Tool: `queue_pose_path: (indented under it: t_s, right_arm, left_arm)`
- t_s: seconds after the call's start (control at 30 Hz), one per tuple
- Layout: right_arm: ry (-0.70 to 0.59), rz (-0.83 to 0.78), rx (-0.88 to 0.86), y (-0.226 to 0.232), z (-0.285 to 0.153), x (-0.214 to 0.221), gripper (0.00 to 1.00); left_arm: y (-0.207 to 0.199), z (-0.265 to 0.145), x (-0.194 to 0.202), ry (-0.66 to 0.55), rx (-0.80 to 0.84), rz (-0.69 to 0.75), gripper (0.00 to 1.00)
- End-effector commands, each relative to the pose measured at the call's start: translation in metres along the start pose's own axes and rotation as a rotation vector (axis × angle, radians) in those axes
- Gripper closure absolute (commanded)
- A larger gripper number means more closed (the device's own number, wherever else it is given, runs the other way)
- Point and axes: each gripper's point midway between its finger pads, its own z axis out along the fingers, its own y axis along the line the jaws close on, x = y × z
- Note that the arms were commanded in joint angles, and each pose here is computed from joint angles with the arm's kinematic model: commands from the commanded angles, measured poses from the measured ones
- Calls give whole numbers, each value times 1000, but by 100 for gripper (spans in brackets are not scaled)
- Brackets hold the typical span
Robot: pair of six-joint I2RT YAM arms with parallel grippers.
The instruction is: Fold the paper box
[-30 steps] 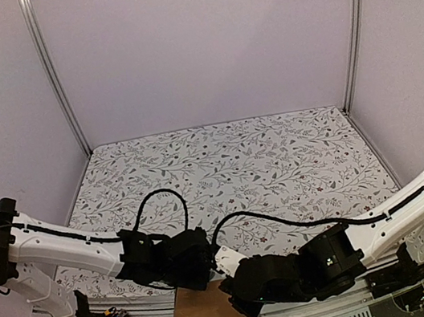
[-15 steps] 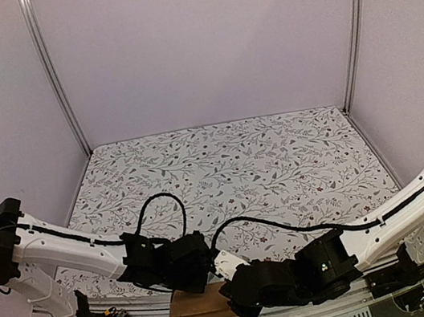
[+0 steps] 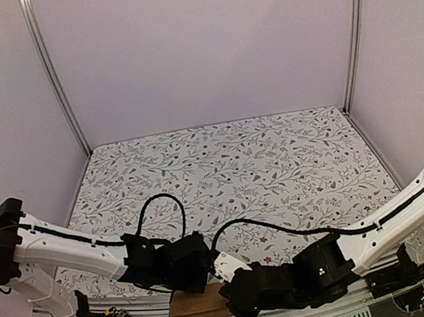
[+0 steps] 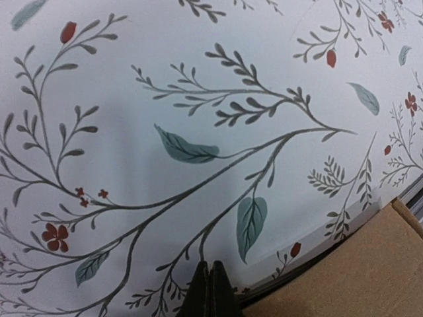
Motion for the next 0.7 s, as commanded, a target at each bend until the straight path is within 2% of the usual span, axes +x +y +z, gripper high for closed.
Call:
queue_pose_path:
  t_s: [0.0, 0.67]
  right_arm:
    - [179, -198, -179, 49, 8, 59, 96]
    - [333, -209, -105, 34, 22, 113, 99]
  left_arm:
    - [-29, 3, 5, 19, 83, 15, 100]
    - [-36, 4, 9, 41, 119, 3, 100]
